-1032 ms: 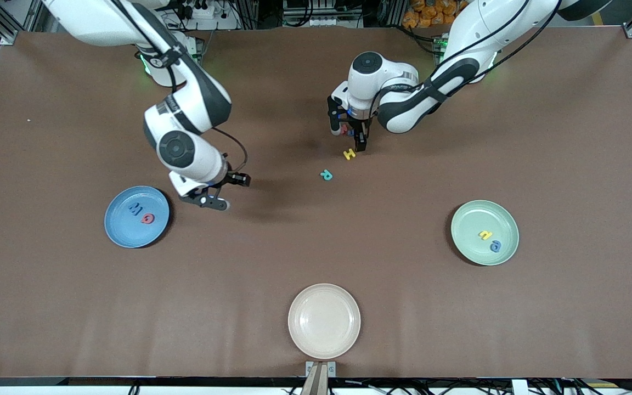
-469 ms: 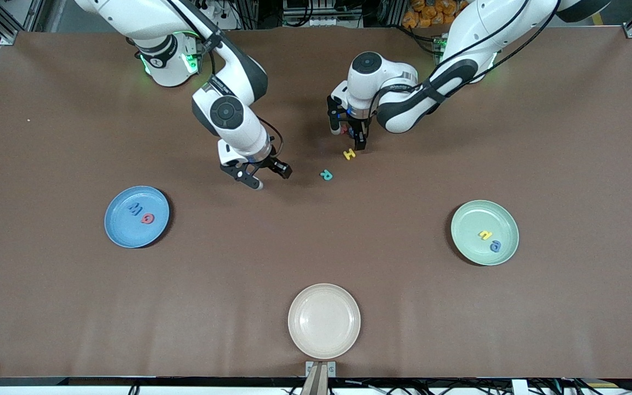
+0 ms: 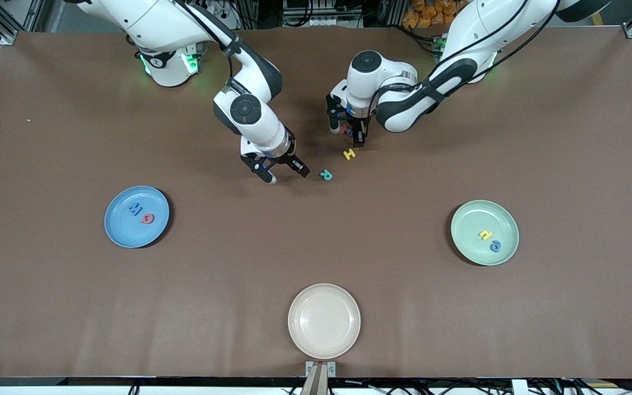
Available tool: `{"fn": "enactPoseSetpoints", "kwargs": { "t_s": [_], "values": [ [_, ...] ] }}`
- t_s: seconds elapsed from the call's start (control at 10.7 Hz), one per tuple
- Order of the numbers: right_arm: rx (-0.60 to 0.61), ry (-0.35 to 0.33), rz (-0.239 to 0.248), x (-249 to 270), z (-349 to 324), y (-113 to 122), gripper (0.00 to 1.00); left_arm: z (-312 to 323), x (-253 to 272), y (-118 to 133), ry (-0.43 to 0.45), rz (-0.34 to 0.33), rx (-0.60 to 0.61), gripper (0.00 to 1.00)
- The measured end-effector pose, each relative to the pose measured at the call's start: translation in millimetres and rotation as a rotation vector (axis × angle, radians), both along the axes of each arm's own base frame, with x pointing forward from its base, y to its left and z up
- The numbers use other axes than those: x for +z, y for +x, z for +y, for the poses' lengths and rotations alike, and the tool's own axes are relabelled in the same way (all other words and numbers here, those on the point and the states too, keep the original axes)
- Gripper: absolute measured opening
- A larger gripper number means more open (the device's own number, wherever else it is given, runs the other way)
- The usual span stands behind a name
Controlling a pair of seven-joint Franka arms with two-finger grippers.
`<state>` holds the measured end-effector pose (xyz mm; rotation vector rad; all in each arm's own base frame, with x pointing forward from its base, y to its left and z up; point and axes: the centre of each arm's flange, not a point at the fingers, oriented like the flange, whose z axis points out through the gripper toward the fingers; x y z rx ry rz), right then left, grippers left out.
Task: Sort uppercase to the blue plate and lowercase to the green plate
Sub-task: 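Grasp the blue E-shaped letter with the left gripper while the right returns, then release the blue letter on the green plate while the right gripper lowers to teal R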
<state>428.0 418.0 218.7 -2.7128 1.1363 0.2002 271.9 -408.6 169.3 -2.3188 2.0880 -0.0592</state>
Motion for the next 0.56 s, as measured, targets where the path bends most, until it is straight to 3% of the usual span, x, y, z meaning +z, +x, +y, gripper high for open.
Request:
{"fn": "enactPoseSetpoints", "kwargs": {
  "t_s": [0.19, 0.47, 0.56],
  "values": [
    [-0.018, 0.006, 0.004, -2.7, 9.6, 1.5, 0.79, -0.4, 1.1, 1.2, -0.002, -0.004, 0.002, 0.44],
    [-0.029, -0.007, -0.007, -12.6, 26.0, 7.0, 0.8, 0.5, 3.7, 3.1, -0.002, -0.012, 0.006, 0.1],
    [-0.033, -0.012, -0.011, -14.7, 28.6, 10.2, 0.81, 4.4, 4.1, 7.5, 0.002, -0.017, 0.015, 0.1]
  ]
}}
